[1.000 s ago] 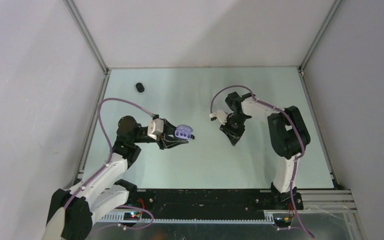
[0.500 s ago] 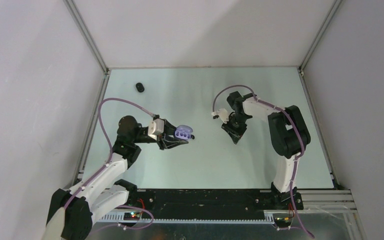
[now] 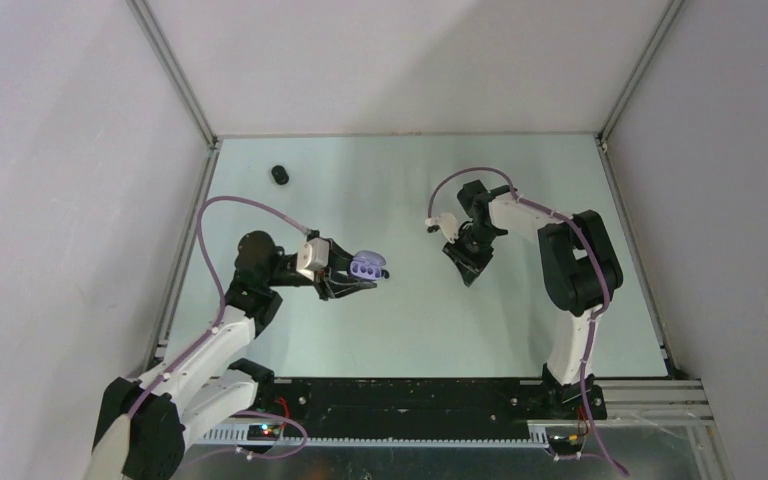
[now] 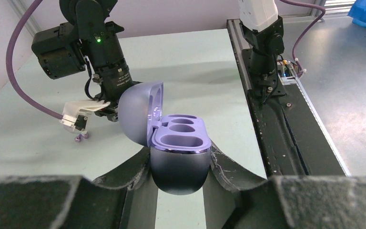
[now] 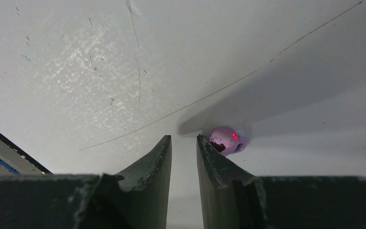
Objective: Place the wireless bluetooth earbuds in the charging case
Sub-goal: Adjust the earbud at the center of the board.
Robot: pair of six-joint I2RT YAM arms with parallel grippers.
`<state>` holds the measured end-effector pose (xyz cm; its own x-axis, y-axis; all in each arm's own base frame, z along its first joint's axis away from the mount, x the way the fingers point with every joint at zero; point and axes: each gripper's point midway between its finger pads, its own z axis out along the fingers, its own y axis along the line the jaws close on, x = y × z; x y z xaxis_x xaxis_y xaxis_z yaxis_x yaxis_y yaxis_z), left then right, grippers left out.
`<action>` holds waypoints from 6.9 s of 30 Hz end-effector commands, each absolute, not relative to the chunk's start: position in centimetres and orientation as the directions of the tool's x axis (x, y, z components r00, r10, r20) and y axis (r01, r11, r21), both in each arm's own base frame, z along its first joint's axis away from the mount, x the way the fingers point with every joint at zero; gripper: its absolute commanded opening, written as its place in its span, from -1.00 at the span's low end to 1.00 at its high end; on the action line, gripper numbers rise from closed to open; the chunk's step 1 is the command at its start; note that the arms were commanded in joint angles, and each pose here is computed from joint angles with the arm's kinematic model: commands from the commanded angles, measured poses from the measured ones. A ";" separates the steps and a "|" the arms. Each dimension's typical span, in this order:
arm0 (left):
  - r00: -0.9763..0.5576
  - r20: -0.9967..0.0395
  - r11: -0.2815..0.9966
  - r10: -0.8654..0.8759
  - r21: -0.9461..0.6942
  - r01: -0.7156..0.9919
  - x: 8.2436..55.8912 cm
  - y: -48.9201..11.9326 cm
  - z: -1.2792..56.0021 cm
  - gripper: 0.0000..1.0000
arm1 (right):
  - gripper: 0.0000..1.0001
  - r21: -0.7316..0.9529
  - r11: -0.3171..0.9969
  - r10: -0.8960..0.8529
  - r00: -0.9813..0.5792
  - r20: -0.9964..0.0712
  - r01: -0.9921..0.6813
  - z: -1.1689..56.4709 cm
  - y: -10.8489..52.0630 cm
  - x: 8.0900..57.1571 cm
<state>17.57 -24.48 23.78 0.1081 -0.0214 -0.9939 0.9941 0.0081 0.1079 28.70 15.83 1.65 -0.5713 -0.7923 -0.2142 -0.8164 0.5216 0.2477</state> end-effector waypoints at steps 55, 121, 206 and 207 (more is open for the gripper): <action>0.188 -0.982 -0.006 -0.022 0.188 0.982 18.0 -24.9 25.1 -1.00 | -0.27 0.434 0.831 -0.263 -0.934 -0.243 -0.347 3.5 10.7 32.7; 0.205 -0.979 -0.009 0.003 0.205 0.979 18.0 -24.7 24.9 -1.00 | -0.46 0.448 0.848 -0.214 -0.956 -0.202 -0.284 1.9 13.1 33.9; 0.210 -0.978 -0.016 0.020 0.209 0.978 18.1 -24.8 24.7 -1.00 | -0.36 0.427 0.703 -0.527 -0.820 -0.224 -0.568 2.4 15.2 33.5; 0.208 -0.978 -0.017 0.020 0.208 0.978 18.1 -24.8 24.7 -1.00 | -0.36 0.432 0.699 -0.528 -0.819 -0.226 -0.570 2.4 15.3 33.5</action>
<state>17.76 -24.53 22.38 0.1173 0.0486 -0.9919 0.9931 -0.0120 0.1169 33.99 15.22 2.18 -0.8268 -0.5161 -0.2237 -0.5601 0.7187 0.4120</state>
